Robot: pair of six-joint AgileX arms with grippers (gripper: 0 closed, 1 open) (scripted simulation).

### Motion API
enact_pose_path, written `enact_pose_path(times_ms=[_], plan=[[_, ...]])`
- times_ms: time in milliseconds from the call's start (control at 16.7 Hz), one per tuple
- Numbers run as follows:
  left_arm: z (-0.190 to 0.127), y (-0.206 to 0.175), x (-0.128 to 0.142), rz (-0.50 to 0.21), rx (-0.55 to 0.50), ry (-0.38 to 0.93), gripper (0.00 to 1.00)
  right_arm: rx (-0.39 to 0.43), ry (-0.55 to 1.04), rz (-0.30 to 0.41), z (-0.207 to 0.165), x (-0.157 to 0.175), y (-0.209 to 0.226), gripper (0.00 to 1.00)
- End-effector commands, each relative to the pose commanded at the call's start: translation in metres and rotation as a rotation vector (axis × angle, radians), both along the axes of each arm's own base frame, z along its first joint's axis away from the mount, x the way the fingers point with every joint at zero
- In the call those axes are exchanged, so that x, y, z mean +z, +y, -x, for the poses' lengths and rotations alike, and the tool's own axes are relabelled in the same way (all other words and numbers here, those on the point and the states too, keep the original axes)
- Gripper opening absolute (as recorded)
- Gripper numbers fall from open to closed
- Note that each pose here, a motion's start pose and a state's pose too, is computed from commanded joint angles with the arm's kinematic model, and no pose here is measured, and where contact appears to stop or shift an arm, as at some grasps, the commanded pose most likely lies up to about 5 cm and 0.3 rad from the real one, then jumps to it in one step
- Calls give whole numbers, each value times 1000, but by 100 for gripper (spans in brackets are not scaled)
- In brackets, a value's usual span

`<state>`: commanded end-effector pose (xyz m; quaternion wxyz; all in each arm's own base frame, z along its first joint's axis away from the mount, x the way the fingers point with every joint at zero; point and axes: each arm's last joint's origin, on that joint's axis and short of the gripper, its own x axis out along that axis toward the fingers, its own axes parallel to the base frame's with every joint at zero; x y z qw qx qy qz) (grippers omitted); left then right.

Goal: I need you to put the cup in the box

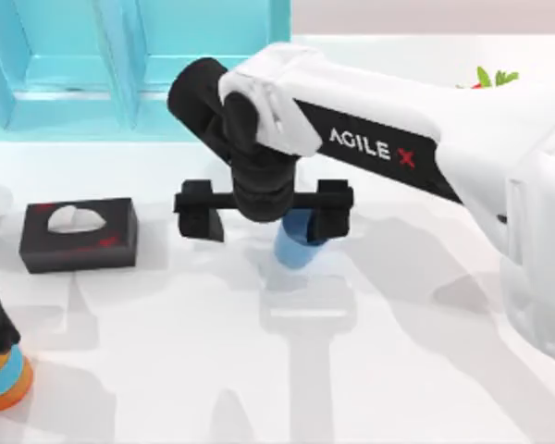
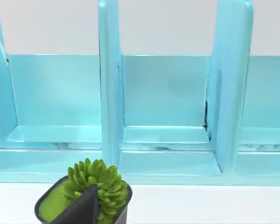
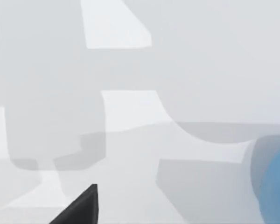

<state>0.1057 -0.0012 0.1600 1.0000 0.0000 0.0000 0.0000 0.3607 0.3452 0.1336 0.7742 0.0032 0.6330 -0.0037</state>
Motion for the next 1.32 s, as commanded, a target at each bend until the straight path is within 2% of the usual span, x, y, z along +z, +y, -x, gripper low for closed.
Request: enact_pose_path(times_ms=[780, 1320], plan=[[0, 0, 0, 0, 0, 0, 100, 0, 0, 0, 0, 0, 0, 2], [0, 0, 0, 0, 0, 0, 100, 4, 0, 2, 2, 1, 1, 0]])
